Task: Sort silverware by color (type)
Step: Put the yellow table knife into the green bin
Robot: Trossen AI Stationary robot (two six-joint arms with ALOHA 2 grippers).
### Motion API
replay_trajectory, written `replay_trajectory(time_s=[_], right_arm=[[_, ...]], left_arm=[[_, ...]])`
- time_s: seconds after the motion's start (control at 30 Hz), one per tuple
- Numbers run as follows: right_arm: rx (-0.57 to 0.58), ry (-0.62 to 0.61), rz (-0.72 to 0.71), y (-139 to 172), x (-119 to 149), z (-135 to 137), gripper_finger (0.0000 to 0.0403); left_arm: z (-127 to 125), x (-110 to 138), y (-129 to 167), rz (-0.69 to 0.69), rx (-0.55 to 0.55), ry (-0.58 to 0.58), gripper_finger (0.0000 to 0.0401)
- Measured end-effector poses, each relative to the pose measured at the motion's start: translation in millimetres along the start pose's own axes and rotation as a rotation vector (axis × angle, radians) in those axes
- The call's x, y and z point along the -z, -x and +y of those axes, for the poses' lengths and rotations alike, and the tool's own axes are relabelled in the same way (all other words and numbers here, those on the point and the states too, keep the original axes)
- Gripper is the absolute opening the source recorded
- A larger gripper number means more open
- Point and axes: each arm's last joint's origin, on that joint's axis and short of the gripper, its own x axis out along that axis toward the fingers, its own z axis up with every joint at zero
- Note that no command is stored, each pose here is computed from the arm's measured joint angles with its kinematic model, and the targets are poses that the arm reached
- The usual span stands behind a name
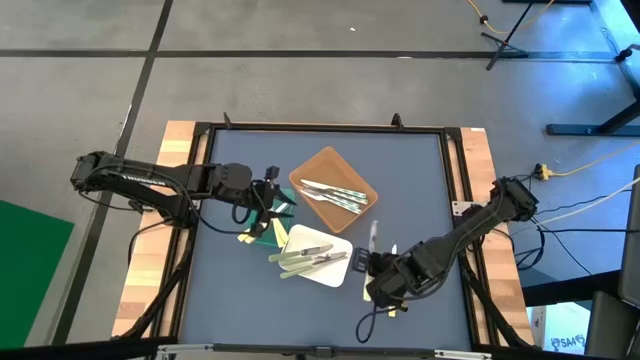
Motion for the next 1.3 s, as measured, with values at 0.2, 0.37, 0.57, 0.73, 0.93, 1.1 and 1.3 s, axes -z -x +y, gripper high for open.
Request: replay_trajectory(time_s=[0.2,0.37,0.57,0.73,0.93,1.1,1.3], right_arm=[[0.116,0.166,-0.007,1,8,-24,0.0023],[0.221,0.295,-0.029,-3,16,-47,0.0023],[0.349,0.372,-0.197,-6,29,-80,0.0022],[0.386,0.365,-0.395,-8,46,-100,0.0022],[0.413,0.362,-0.414,-12,66,-113,0.0021],[0.401,0.342,-0.381,-17,82,-118,0.0021],[0.374,0.295,-0.267,-24,99,-121,0.0021]], left_arm=[[-1,0,0,-0.007,0.035,0.07,0.0135],[-1,1,0,0.01,0.043,0.303,0.0135],[-4,0,3,0.011,0.041,0.363,0.0135],[-7,-5,14,-0.03,-0.02,0.261,0.0135],[-7,-5,16,-0.04,-0.018,0.499,0.0135],[-7,-4,12,-0.031,-0.012,0.896,0.0135],[-18,-2,-2,0.012,0.002,1.177,0.0135]])
